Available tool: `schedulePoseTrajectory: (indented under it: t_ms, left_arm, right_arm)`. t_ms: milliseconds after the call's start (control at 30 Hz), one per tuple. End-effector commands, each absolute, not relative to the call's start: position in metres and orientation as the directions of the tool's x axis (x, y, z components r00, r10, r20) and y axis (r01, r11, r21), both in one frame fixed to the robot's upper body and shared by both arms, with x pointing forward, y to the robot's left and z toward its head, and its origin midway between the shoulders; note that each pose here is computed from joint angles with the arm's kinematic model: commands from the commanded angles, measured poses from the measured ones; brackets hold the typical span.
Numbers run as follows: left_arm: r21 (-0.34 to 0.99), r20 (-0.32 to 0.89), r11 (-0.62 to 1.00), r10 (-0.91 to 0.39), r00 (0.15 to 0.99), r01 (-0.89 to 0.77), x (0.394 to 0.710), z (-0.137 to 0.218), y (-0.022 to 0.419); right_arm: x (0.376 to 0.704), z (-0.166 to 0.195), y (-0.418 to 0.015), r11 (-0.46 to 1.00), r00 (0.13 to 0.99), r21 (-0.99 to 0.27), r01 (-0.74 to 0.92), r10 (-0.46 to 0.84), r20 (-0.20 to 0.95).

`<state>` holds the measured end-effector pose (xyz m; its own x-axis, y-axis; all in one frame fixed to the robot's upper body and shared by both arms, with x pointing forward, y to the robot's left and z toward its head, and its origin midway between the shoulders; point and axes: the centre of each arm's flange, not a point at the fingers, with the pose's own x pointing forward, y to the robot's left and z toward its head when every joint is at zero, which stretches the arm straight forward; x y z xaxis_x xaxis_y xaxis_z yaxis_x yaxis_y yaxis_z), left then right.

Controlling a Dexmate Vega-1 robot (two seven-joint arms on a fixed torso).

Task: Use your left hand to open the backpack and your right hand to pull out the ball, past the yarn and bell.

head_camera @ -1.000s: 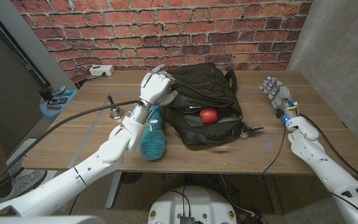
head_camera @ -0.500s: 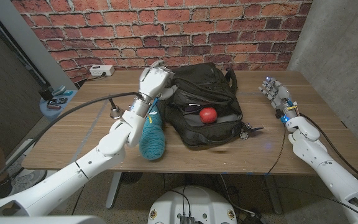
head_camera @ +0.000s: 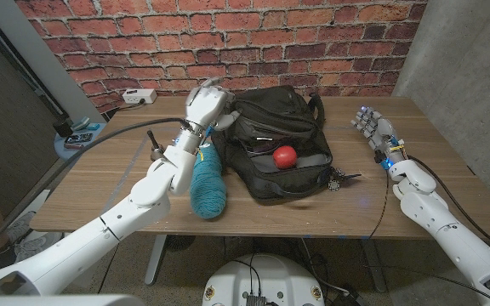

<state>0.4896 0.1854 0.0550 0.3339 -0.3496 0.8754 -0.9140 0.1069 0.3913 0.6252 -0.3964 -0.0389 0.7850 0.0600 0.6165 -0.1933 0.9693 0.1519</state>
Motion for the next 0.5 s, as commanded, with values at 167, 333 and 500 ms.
schedulePoseTrajectory:
  t_ms: [167, 333, 500]
  left_arm:
    - [0.417, 0.880, 0.161, -0.316, 0.354, -0.894, 0.490, 0.072, 0.196]
    - [0.431, 0.881, 0.187, -0.301, 0.366, -0.883, 0.493, 0.076, 0.196]
    - [0.444, 0.880, 0.216, -0.286, 0.379, -0.870, 0.496, 0.078, 0.195]
  right_arm:
    - [0.615, -0.038, -0.377, 0.973, 0.796, 0.130, -0.190, 0.075, 0.601]
    - [0.613, -0.039, -0.373, 0.975, 0.799, 0.121, -0.186, 0.079, 0.596]
    - [0.610, -0.040, -0.369, 0.978, 0.803, 0.101, -0.183, 0.089, 0.589]
